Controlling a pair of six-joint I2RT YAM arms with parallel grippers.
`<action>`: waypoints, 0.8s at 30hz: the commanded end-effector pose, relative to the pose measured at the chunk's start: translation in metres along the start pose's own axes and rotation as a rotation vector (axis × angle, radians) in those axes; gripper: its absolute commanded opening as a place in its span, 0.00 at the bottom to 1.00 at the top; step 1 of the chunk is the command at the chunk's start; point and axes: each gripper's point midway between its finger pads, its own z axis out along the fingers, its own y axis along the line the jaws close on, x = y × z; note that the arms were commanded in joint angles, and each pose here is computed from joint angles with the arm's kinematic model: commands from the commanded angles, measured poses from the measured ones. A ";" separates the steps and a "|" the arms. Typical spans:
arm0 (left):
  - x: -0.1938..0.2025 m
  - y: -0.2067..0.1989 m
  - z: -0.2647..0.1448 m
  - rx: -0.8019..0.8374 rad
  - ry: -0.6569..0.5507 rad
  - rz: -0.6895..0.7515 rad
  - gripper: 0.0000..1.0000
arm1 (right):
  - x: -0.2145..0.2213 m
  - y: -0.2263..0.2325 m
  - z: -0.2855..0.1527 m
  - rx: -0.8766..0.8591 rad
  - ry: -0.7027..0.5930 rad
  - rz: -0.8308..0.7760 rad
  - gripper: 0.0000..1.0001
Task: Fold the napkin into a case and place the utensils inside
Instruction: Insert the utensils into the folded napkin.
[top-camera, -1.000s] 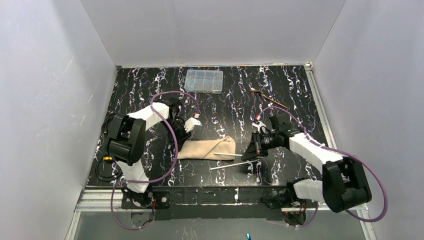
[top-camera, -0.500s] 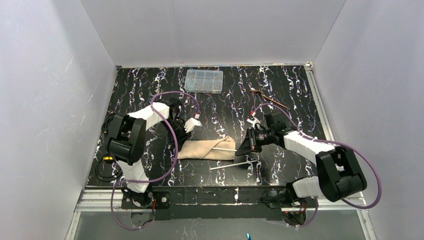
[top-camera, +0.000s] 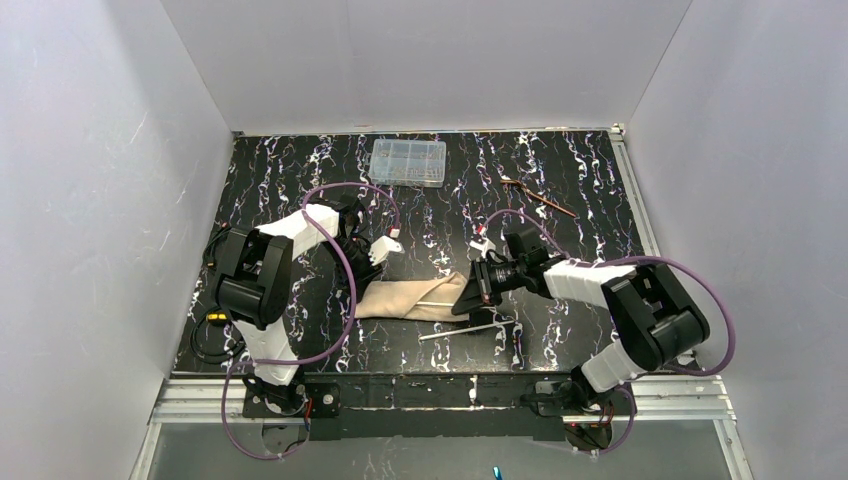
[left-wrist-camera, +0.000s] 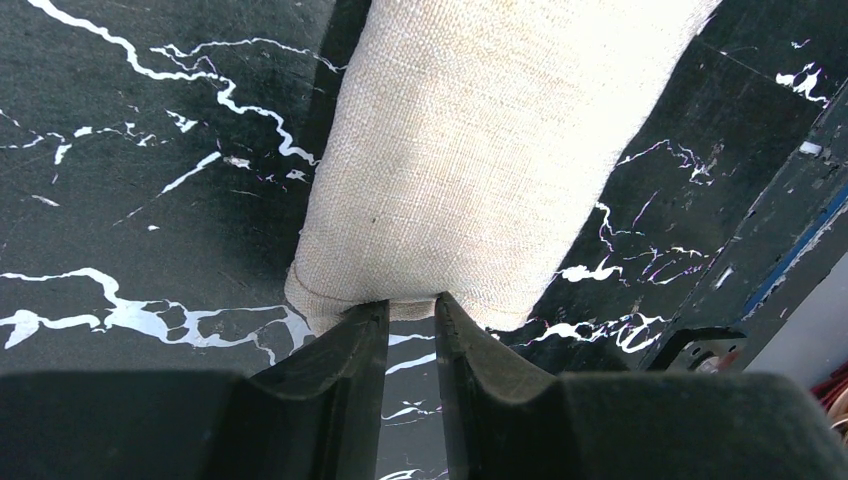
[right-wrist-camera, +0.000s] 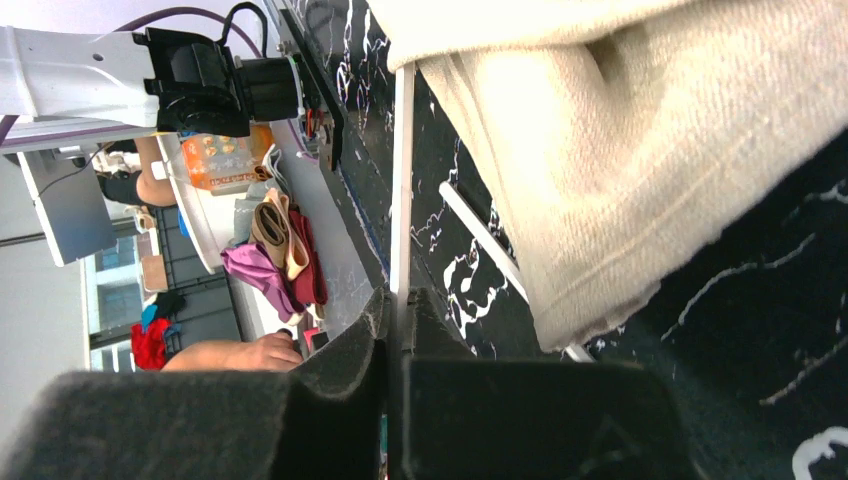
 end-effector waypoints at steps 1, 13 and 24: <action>0.009 0.003 0.008 0.019 0.039 0.011 0.23 | -0.019 0.014 0.009 -0.060 -0.039 -0.078 0.01; 0.011 0.004 0.008 0.015 0.050 0.030 0.22 | -0.027 0.018 0.039 -0.090 -0.014 -0.153 0.01; 0.013 -0.001 0.005 0.026 0.049 0.050 0.22 | -0.043 0.009 0.049 0.035 -0.018 -0.274 0.16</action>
